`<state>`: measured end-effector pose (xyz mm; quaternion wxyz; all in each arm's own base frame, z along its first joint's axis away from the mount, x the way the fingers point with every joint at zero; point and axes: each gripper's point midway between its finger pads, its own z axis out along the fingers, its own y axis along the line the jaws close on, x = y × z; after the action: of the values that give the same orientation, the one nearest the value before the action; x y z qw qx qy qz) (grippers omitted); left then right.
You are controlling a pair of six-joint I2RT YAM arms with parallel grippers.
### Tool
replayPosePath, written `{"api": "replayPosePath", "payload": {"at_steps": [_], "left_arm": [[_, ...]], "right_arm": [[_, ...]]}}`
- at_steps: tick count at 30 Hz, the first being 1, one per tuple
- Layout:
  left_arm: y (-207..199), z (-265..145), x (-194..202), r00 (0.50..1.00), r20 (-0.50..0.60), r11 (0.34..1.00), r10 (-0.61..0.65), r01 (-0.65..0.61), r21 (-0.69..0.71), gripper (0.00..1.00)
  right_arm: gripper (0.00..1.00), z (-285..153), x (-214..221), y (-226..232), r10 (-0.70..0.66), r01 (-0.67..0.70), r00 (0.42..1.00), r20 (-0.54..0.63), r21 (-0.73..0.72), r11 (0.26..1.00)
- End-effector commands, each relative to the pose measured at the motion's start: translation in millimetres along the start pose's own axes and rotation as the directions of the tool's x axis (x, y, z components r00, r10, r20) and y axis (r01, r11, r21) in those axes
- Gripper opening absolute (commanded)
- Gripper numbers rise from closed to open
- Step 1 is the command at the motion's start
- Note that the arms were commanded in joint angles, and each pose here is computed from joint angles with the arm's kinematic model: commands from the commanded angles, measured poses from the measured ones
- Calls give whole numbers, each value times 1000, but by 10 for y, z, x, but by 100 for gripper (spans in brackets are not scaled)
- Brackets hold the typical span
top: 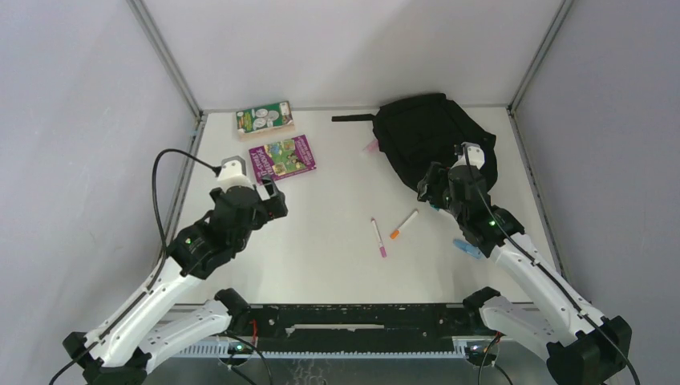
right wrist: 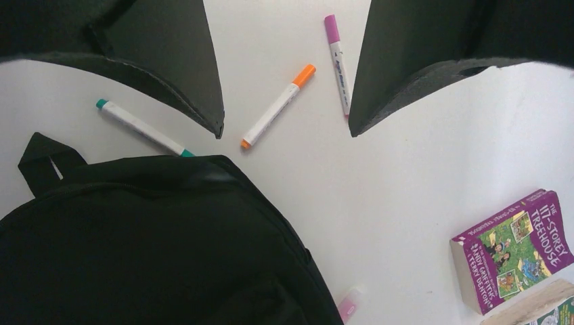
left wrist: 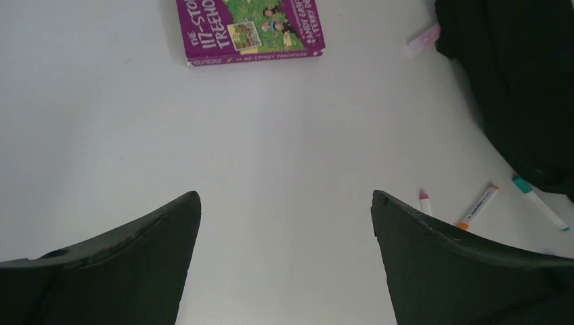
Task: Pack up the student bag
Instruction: Adjust the student bag at the center of the board.
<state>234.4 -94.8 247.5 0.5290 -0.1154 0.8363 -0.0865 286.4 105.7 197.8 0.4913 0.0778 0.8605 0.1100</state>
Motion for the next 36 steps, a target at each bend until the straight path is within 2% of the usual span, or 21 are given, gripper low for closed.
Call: {"api": "replayPosePath", "payload": {"at_steps": [1, 5, 10, 13, 17, 23, 27, 31, 36], "left_arm": [[-59, 19, -48, 999, 24, 999, -42, 42, 24, 100], [-143, 53, 17, 1000, 4, 997, -28, 28, 66, 100], [-314, 135, 236, 995, -86, 990, 42, -30, 136, 100], [-551, 161, 425, 984, -154, 971, 92, -54, 234, 99], [-844, 162, 685, 960, -192, 941, 202, -136, 310, 99], [-1136, 195, 823, 934, -232, 917, 272, -179, 357, 99], [-1220, 209, 796, 940, -217, 911, 263, -167, 378, 100], [-1225, 180, 740, 943, -209, 910, 258, -164, 380, 100], [-1129, 148, 764, 949, -213, 921, 231, -143, 362, 100]], "right_arm": [[77, -33, -97, 13, 8, -8, 999, 34, -2, 1000], [77, -22, -42, 8, -6, 6, 1000, 10, -4, 1000], [79, -17, 72, 17, -43, 42, 998, -40, -20, 999], [79, -18, 183, -15, -67, 67, 994, -86, -13, 998], [80, 16, 237, -10, -74, 73, 991, -107, -9, 997], [84, 239, 117, 98, -143, 145, 982, -123, 8, 989], [88, 651, 76, 216, -274, 295, 940, -205, 80, 952], [90, 1107, 113, 246, -385, 440, 876, -292, 154, 884], [92, 1617, 262, 56, -478, 591, 777, -409, 213, 778]]}}
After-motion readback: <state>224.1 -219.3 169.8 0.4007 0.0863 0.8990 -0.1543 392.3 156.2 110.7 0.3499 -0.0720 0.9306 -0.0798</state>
